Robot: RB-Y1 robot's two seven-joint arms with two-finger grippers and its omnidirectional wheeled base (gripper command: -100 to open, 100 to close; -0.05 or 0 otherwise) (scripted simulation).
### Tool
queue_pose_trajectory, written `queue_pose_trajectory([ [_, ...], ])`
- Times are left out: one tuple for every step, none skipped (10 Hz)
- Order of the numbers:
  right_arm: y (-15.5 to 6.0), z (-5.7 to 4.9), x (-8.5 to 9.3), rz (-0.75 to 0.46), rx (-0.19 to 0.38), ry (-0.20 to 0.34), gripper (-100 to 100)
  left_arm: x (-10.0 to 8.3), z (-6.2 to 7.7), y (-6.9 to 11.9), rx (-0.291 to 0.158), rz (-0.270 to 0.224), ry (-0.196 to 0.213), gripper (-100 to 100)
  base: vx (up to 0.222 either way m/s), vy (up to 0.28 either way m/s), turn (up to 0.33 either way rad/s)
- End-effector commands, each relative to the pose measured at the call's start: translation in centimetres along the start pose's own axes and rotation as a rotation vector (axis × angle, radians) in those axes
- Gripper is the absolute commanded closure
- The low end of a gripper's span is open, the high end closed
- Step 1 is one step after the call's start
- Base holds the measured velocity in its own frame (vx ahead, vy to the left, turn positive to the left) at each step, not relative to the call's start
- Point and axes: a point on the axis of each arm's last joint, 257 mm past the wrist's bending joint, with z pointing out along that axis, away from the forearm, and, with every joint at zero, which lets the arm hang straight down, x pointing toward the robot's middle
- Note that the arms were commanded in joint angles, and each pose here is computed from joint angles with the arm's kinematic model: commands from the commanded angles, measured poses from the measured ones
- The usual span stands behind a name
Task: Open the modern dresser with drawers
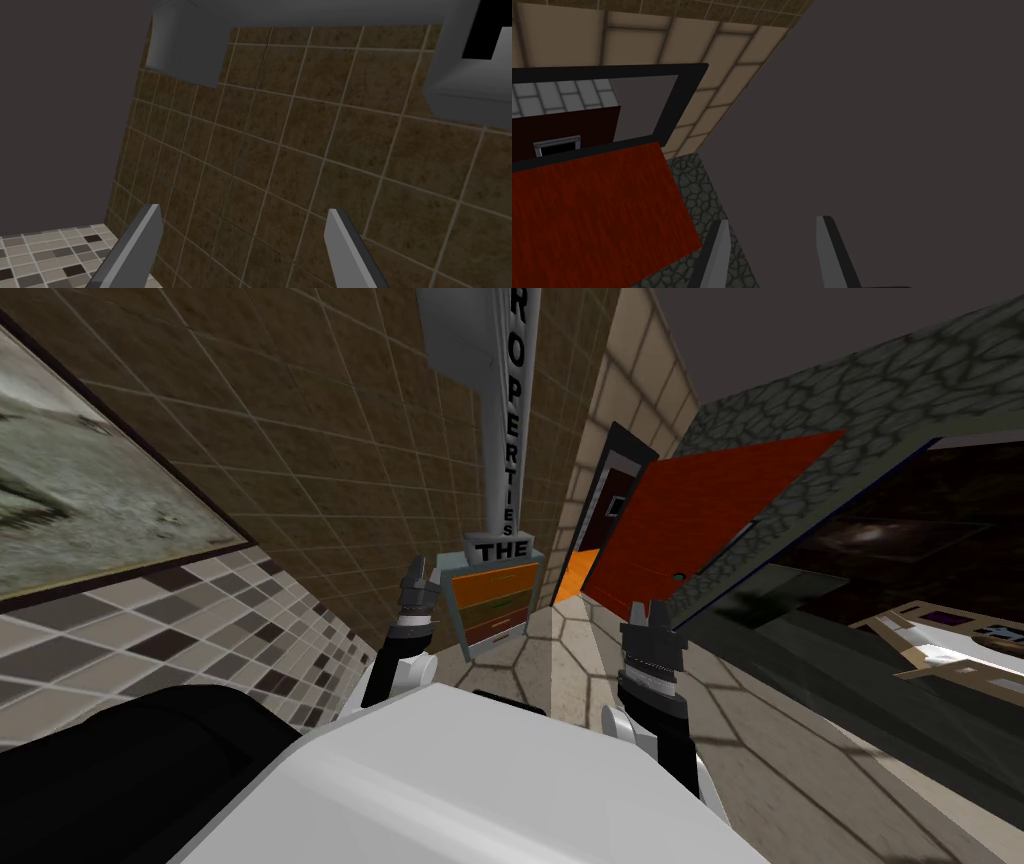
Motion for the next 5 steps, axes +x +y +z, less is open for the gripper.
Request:
queue_pose_trajectory([
  [0.00, 0.00, 0.00, 0.000, 0.000, 0.000, 0, 0.00, 0.00, 0.00, 0.000, 0.000, 0.000, 0, 0.000, 0.000, 0.000],
  [0.00, 0.00, 0.00, 0.000, 0.000, 0.000, 0, 0.00, 0.00, 0.00, 0.000, 0.000, 0.000, 0, 0.000, 0.000, 0.000],
  [0.00, 0.00, 0.00, 0.000, 0.000, 0.000, 0, 0.00, 0.00, 0.00, 0.000, 0.000, 0.000, 0, 0.000, 0.000, 0.000],
  [0.01, 0.00, 0.00, 0.000, 0.000, 0.000, 0, 0.00, 0.00, -0.01, 0.000, 0.000, 0.000, 0, 0.000, 0.000, 0.000],
  [0.01, 0.00, 0.00, 0.000, 0.000, 0.000, 0, 0.38, 0.03, 0.18, -0.005, 0.013, 0.035, -100, 0.024, -0.012, 0.026],
])
